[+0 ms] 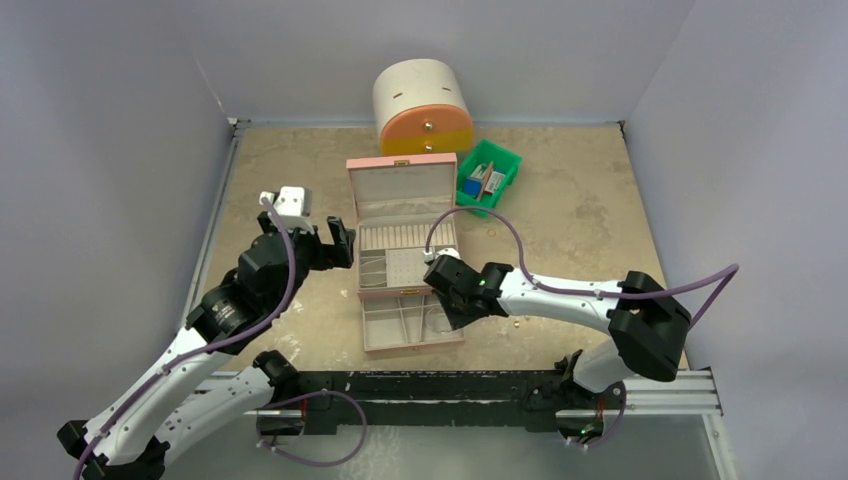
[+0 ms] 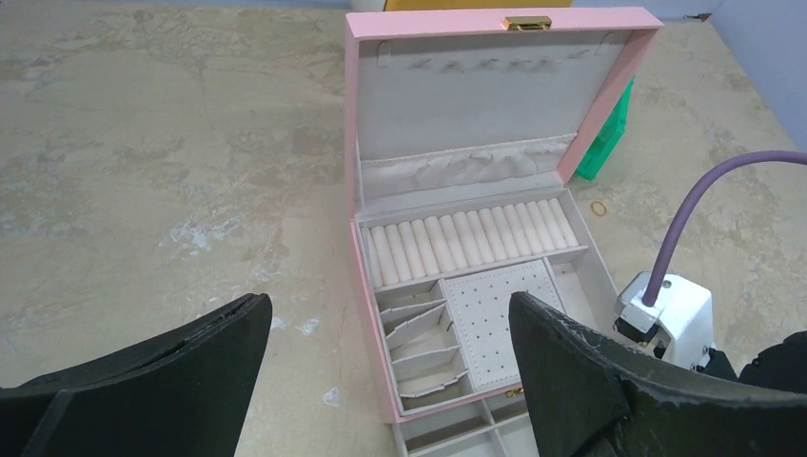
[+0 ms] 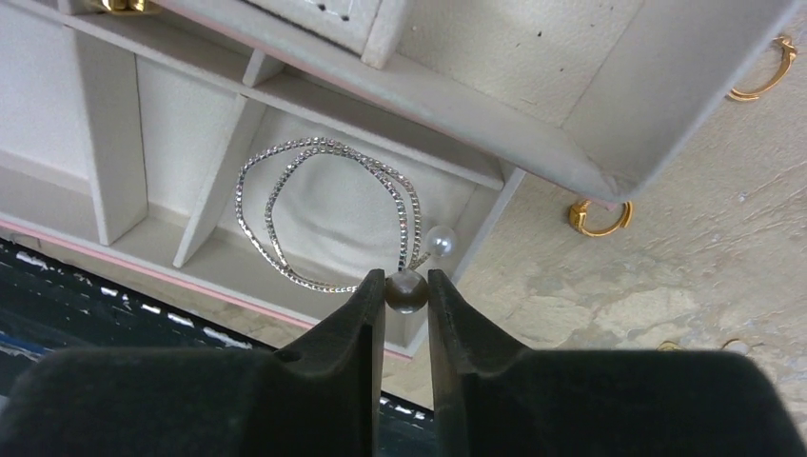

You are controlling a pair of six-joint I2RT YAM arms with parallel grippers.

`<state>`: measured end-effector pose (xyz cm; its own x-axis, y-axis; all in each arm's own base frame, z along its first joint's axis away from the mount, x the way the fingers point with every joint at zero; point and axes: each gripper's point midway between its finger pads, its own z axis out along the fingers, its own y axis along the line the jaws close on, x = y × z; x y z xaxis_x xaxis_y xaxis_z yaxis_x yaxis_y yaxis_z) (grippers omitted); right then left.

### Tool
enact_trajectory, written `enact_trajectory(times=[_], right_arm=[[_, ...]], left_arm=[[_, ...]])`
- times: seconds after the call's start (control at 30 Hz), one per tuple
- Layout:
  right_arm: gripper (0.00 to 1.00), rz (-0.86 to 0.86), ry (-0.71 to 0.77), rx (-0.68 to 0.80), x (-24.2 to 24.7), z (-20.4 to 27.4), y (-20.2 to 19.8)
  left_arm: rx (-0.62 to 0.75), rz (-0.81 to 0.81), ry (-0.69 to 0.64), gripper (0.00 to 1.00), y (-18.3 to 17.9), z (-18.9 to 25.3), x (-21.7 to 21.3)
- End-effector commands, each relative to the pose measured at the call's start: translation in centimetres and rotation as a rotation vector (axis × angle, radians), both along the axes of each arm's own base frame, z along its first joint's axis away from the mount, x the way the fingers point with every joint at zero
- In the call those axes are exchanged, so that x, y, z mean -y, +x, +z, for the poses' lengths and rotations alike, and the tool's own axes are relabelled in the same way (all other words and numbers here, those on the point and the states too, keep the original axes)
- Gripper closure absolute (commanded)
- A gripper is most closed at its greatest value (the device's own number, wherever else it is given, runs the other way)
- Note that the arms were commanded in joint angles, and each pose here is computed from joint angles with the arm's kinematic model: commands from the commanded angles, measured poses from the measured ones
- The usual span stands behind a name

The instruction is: Organize the mixed jewelry

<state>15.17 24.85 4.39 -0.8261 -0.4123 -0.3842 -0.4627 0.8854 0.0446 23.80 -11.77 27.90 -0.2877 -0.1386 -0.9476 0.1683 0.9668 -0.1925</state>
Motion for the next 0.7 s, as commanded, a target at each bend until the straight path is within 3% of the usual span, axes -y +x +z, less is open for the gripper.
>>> enact_trajectory(times=[0.0, 0.2, 0.5, 0.67], right_arm=[[0.73, -0.025, 0.043, 0.058, -1.2, 1.8, 1.2], [0.61, -0.035, 0.082, 0.073, -1.2, 2.9, 1.1], [0.57, -0.092, 0.184, 0.135, -0.4, 6.0, 1.0], [0.57, -0.039, 0.312, 0.081, -1.7, 7.0, -0.7]], left_arm=[[0.032, 0.013, -0.016, 0.05, 0.3, 1.2, -0.1], [0.028, 0.015, -0.012, 0.05, 0.3, 1.1, -0.1], [0.026, 0.019, -0.012, 0.05, 0.4, 1.0, -0.1], [0.024, 0.021, -0.009, 0.05, 0.4, 1.0, -0.1]])
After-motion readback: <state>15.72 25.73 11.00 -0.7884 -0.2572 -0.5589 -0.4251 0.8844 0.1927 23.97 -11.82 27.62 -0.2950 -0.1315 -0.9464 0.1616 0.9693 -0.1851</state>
